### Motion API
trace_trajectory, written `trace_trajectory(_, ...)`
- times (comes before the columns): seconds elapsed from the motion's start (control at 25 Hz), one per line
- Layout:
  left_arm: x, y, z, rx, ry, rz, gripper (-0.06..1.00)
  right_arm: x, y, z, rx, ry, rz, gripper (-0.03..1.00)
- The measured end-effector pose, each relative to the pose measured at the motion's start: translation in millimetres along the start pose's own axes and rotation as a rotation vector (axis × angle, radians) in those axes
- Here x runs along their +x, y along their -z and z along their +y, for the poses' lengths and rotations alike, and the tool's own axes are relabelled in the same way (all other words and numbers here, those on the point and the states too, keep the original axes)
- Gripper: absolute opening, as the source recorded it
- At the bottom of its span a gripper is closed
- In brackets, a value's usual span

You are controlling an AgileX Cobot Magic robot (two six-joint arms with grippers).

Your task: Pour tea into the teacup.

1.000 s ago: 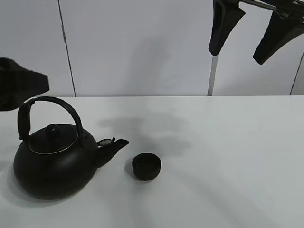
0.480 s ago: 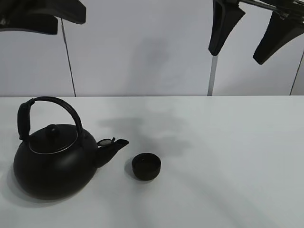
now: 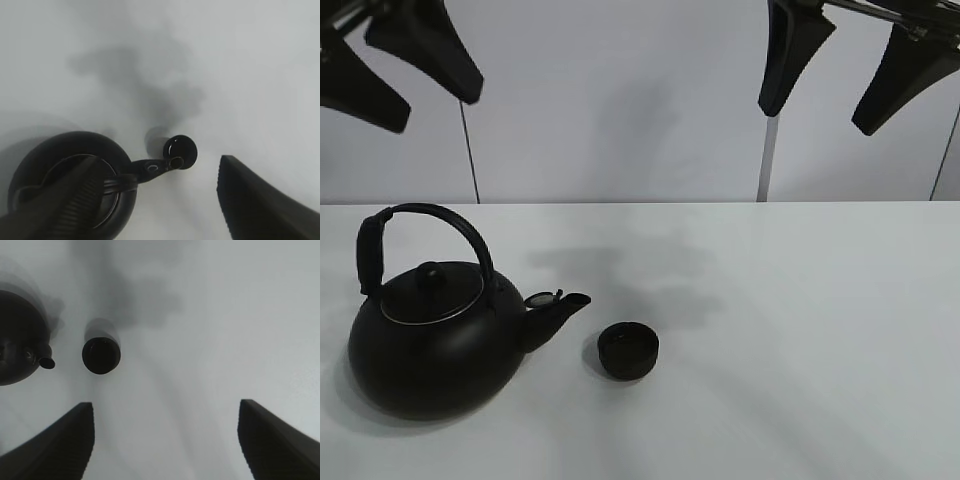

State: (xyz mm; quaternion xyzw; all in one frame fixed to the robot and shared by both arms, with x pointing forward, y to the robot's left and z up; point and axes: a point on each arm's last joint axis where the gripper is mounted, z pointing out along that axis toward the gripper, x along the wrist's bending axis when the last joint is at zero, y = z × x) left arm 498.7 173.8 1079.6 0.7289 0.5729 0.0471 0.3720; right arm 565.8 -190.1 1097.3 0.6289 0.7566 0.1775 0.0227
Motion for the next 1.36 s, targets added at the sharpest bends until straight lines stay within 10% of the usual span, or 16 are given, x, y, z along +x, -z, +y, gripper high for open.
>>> trace_trajectory(0.28,5.8,-40.6,12.9,0.15,0.095,0.006,0.49,0.1,0.0,-0.1,0.001,-0.001,0.001,0.55)
trace_trajectory(1.36,0.0,-34.6,28.4,0.108,0.086,-0.008,0.49,0.1,0.0,0.6,-0.006,-0.001,0.002,0.55)
